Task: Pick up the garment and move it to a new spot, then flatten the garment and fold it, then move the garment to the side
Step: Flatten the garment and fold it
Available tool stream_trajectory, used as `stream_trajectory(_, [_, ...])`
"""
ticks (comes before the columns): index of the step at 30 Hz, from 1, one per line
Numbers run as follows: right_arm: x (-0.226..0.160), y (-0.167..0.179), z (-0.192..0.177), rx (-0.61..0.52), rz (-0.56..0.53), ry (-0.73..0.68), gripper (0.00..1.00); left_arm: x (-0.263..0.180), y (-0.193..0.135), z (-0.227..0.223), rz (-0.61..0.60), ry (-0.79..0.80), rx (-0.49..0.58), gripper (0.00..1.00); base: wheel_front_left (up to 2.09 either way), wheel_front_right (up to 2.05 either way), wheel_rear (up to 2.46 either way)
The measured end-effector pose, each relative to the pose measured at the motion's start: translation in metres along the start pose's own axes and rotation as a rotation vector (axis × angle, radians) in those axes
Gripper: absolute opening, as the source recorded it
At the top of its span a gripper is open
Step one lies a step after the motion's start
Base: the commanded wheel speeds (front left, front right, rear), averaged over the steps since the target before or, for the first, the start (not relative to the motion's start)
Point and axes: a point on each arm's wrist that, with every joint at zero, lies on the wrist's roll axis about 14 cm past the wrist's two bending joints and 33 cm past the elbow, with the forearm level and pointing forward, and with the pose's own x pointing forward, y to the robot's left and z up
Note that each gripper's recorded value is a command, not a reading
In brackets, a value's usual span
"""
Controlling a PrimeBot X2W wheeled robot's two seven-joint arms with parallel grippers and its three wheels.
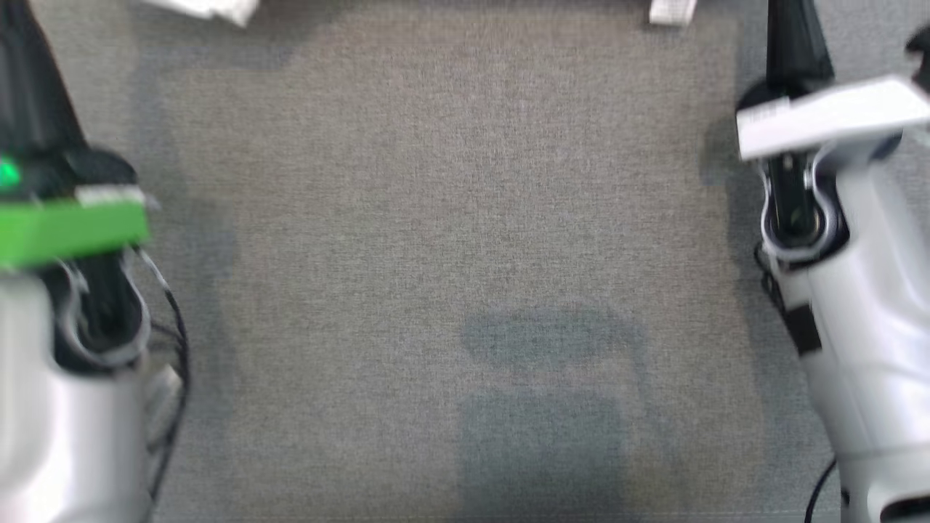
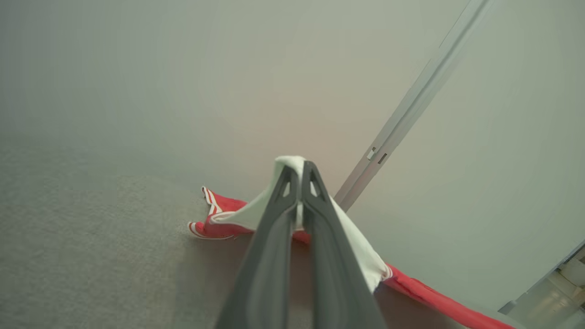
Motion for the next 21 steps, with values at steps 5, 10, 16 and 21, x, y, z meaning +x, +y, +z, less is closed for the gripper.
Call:
stream_trajectory(5, [-0.045,0.005,0.005,0.057,-0.036,-0.017,0.0,-0.058,-0.004,-0.001,0.084,0.019,-0.081,0.0,0.0,0.0,0.0])
stream_trajectory(10, [-0.09,0.012,0.006,0.094,-0.066,-0.011,0.0,-0.111,-0.012,-0.003,0.138,0.068,-0.103,0.0,0.0,0.0,0.0])
stream_trajectory(16, [-0.13,0.015,0.014,0.093,-0.101,-0.015,0.0,-0.155,-0.015,0.0,0.183,0.105,-0.095,0.0,0.0,0.0,0.0])
stream_trajectory(21, [-0.164,0.024,0.015,0.103,-0.113,-0.005,0.0,-0.187,-0.022,0.006,0.19,0.123,-0.074,0.0,0.0,0.0,0.0])
